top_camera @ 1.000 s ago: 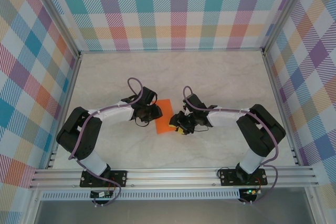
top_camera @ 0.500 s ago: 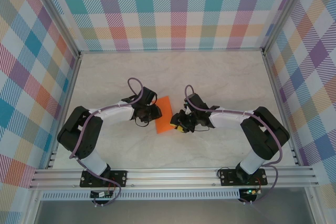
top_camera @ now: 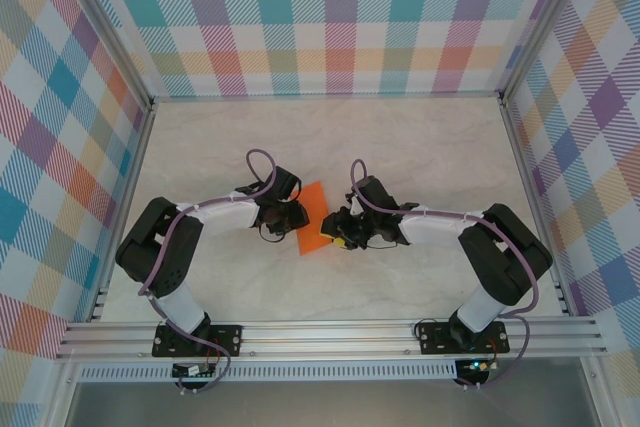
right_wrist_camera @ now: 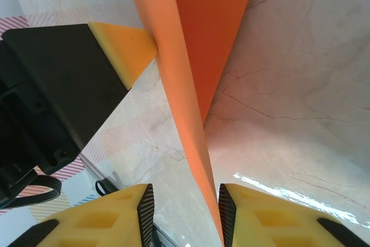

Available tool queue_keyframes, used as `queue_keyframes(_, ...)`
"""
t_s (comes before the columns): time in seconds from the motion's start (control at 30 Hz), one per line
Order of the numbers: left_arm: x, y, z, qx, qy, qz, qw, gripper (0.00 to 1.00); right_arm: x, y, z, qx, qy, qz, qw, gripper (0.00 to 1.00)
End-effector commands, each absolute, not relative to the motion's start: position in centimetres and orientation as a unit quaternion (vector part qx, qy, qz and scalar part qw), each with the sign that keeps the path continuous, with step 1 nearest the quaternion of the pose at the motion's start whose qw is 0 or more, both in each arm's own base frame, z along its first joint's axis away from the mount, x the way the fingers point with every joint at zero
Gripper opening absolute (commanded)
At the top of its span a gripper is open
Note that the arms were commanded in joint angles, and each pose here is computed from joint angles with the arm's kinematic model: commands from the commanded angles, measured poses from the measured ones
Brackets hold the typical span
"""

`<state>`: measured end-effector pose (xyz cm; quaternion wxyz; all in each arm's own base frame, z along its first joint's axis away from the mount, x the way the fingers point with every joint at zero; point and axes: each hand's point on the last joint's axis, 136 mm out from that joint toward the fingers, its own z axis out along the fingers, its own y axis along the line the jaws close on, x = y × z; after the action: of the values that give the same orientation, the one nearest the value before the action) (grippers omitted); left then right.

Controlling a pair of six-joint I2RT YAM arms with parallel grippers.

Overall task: Fold a paper plane with a square sheet of paper (pick it up from the middle)
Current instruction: Third fold the triangle at the center of the table.

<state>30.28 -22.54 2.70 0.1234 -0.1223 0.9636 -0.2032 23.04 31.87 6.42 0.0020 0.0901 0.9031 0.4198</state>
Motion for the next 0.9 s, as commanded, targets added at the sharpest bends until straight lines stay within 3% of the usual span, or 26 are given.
queue_keyframes(0.0, 31.3, -22.9, 3.5, -0.114, 0.961, -0.213, 0.133, 0.29, 22.0, 31.3, 5.9, 0.085, 0.908, 0.41, -0.009, 0.34)
queue_keyframes(0.17, 31.3, -22.9, 3.7, -0.112, 0.961, -0.214, 0.135, 0.29, 21.7, 30.5, 5.3, 0.1, 0.914, 0.392, -0.008, 0.24)
queue_keyframes(0.4, 32.0, -23.2, 6.3, -0.102, 0.953, -0.233, 0.165, 0.29, 22.0, 29.2, 4.5, 0.122, 0.927, 0.354, 0.002, 0.01)
queue_keyframes(0.63, 32.6, -24.1, 6.9, -0.092, 0.944, -0.263, 0.177, 0.3, 20.9, 28.3, 4.4, 0.119, 0.934, 0.336, -0.012, 0.0)
queue_keyframes(0.87, 32.3, -24.0, 4.8, -0.096, 0.95, -0.252, 0.157, 0.22, 19.9, 27.5, 5.1, 0.114, 0.937, 0.33, -0.016, 0.0)
